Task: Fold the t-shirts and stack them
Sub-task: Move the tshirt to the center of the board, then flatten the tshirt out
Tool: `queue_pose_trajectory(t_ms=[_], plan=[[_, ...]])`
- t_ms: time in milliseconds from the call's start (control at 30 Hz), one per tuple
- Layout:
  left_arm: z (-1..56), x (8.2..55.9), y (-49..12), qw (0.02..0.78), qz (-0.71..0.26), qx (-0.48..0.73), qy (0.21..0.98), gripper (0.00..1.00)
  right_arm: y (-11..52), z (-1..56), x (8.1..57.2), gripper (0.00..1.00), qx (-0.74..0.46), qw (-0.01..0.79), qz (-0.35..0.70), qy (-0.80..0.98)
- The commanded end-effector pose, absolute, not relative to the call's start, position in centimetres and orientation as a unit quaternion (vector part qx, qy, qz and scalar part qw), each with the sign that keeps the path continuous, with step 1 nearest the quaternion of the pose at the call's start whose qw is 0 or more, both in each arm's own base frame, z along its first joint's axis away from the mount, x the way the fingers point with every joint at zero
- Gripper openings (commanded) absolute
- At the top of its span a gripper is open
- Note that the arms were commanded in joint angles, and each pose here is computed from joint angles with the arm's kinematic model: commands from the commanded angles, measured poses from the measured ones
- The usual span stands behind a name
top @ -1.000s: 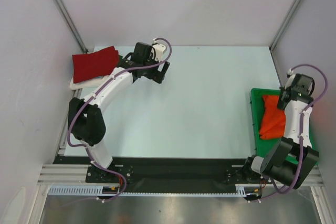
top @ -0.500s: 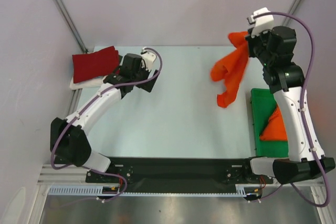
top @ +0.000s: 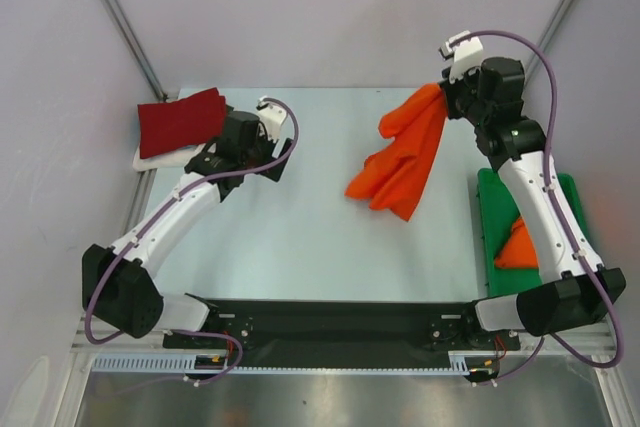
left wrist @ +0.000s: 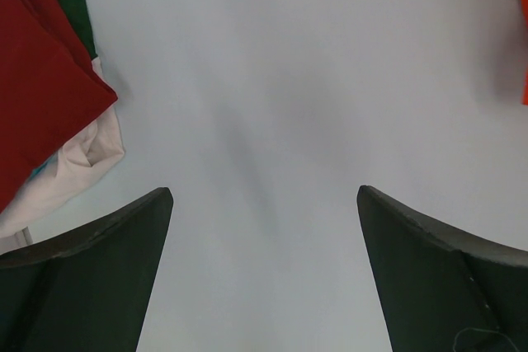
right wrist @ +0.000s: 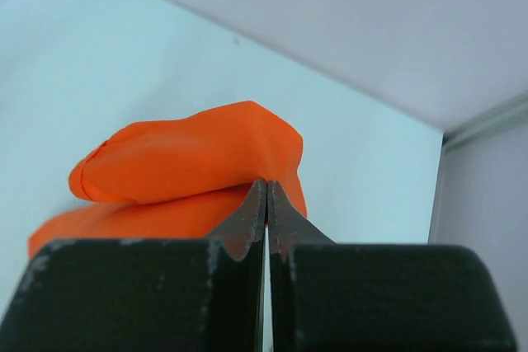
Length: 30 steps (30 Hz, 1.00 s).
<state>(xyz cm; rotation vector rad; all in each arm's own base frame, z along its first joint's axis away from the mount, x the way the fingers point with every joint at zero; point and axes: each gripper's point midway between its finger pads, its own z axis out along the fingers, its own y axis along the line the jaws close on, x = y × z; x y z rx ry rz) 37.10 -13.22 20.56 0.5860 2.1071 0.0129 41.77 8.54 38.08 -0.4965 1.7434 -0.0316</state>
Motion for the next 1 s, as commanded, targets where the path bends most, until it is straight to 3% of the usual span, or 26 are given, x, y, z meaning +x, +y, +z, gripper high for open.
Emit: queue_pose_trajectory(t_ms=[0, 133, 200, 267, 467, 633, 767, 967], plan=[[21.3, 37.3, -12.3, 0.477, 0.016, 0.228, 0.849, 1.00, 5.6, 36.7, 42.1, 0.00, -0.175, 0.621, -0.024, 0.764], [21.1, 38.0, -11.8, 0.469, 0.020, 0.222, 0.855, 1.00, 3.0, 33.1, 43.5, 0.00, -0.167, 0.608, -0.068, 0.773], [21.4, 38.5, -11.8, 0.468, 0.024, 0.227, 0.854, 1.00, 1.7, 30.2, 44.1, 0.33, -0.161, 0.583, -0.096, 0.791], [21.1, 39.1, -12.0, 0.459, 0.028, 0.232, 0.857, 1.00, 0.4, 30.1, 44.6, 0.54, -0.144, 0.582, -0.121, 0.791], [19.1, 40.7, -12.8, 0.426, 0.029, 0.246, 0.870, 1.00, 5.4, 29.4, 44.5, 0.57, -0.230, 0.581, -0.034, 0.780], [16.3, 41.2, -13.9, 0.370, 0.010, 0.258, 0.893, 1.00, 9.4, 20.9, 45.5, 0.56, -0.268, 0.492, 0.047, 0.827], [15.2, 42.1, -14.0, 0.349, 0.019, 0.262, 0.900, 1.00, 9.4, 15.2, 46.7, 0.54, -0.265, 0.433, 0.043, 0.861], [16.0, 43.3, -14.3, 0.366, 0.024, 0.261, 0.893, 1.00, 8.3, 11.7, 50.0, 0.54, -0.261, 0.399, 0.017, 0.879]])
